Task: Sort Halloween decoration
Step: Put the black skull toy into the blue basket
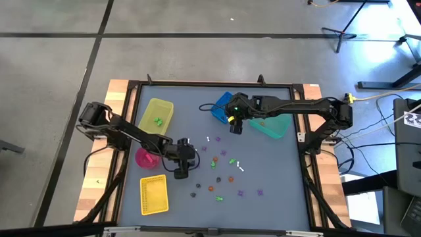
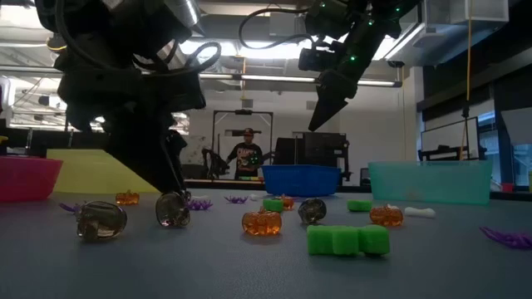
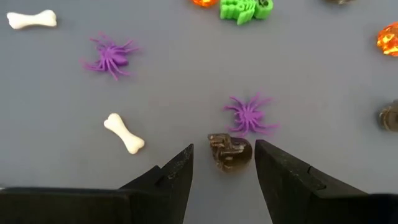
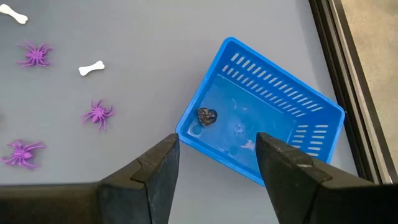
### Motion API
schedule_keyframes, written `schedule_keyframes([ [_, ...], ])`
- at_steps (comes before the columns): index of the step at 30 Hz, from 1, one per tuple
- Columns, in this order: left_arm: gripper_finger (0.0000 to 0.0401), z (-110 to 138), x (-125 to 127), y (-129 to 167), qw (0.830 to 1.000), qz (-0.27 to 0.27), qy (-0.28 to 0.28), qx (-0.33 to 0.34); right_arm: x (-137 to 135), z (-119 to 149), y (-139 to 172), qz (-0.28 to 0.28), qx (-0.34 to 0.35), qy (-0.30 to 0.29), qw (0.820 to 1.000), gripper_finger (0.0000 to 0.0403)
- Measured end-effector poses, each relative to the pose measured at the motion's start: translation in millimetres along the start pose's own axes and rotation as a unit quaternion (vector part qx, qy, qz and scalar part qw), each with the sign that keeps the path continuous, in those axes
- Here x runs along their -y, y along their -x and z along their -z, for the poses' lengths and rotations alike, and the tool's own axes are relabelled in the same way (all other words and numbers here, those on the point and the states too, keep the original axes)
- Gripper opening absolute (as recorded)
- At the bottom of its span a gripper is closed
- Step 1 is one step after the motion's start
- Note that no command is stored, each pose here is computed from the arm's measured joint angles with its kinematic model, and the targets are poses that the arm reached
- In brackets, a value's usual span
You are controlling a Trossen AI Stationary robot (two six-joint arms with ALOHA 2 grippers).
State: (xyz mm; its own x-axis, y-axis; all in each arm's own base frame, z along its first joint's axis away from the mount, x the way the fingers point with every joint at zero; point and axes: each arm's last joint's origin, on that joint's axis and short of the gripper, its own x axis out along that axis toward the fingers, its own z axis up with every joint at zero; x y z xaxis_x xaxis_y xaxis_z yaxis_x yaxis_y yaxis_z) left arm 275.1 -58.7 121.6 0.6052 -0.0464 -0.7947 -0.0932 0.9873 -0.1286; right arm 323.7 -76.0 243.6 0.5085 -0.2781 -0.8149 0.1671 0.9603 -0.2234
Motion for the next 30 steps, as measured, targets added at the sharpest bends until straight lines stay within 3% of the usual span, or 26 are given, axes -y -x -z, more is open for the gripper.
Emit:
schedule_keyframes([
  [30, 0.0141, 2.5, -0.8, -3.5, 1.0, -0.007, -0.013, -0.007, 0.0, 0.1, 0.0, 0.0, 0.0, 0.0, 1.0, 0.0211],
])
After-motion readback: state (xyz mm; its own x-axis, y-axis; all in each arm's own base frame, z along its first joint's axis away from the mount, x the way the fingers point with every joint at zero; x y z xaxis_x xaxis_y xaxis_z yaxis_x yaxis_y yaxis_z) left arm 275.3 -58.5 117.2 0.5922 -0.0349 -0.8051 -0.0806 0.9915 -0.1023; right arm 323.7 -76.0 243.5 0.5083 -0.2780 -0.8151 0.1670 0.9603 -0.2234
